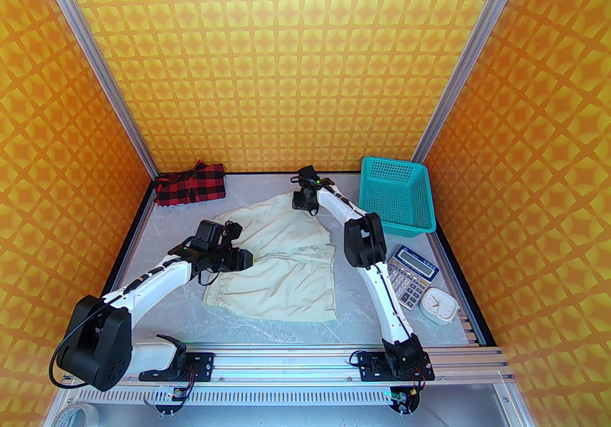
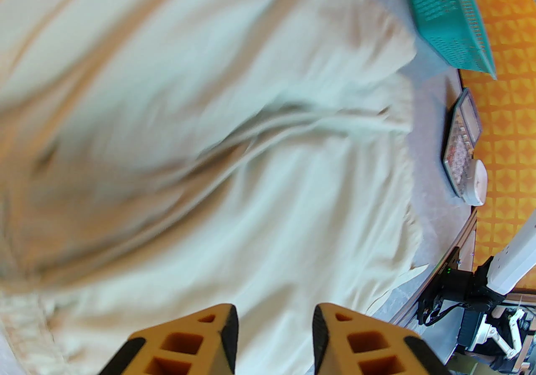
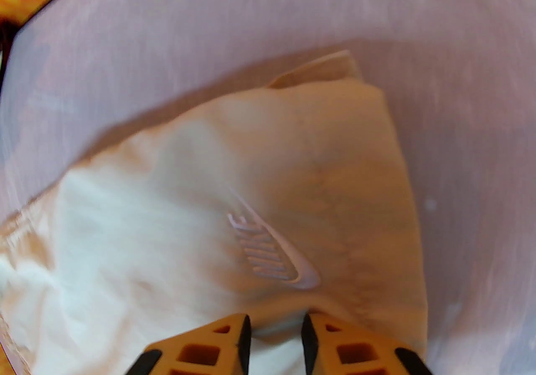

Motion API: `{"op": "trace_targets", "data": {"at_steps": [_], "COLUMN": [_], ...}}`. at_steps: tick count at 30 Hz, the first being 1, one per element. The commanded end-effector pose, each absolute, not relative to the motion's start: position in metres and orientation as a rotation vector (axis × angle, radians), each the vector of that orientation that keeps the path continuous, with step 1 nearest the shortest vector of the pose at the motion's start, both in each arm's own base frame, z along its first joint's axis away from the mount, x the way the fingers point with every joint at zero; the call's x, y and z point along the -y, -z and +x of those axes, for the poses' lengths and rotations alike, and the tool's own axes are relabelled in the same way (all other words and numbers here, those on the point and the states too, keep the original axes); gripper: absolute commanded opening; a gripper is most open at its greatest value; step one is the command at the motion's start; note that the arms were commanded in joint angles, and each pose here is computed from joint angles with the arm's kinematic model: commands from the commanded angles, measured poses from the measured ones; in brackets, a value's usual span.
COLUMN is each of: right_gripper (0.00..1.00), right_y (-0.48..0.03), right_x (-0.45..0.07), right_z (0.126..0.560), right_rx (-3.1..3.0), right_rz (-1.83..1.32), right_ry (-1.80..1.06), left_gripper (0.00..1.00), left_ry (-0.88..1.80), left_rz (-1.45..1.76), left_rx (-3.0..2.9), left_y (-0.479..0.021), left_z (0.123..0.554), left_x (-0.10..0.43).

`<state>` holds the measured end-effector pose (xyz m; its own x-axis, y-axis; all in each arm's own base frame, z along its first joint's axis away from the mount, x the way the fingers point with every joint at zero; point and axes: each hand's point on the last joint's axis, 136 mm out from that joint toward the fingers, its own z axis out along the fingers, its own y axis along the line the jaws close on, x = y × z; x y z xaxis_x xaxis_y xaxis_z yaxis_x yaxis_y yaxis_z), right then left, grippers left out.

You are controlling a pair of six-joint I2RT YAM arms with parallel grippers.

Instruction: Fold and stack the mixed laundry pile

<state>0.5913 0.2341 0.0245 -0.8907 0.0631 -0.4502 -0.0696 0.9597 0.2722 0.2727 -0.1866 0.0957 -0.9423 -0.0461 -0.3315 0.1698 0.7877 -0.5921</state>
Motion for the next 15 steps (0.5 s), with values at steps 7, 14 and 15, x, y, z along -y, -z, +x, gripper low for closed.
{"op": "trace_targets", "data": {"at_steps": [7, 14, 15], "right_gripper": [0.35, 0.37, 0.38], "right_y": [-0.004, -0.117, -0.133], "right_x": [-0.192, -0.207, -0.208], "right_z": [0.626, 0.637, 0.632], "right_rx": [-2.593, -2.392, -2.378], "right_rz": [0.194, 0.082, 0.073], "right_ry": [-0.482, -0.622, -0.642], "left_gripper": [0.36, 0.56, 0.58], "left_ry": [0.895, 0.742, 0.71], "left_rz": [0.016, -0.172, -0.211], "left_rx": [-2.665, -2.677, -2.684], "left_y": [-0.096, -0.094, -0.092], "left_z": [0.266, 0.259, 0.257], "left_x": [0.179, 0.134, 0.125]}}
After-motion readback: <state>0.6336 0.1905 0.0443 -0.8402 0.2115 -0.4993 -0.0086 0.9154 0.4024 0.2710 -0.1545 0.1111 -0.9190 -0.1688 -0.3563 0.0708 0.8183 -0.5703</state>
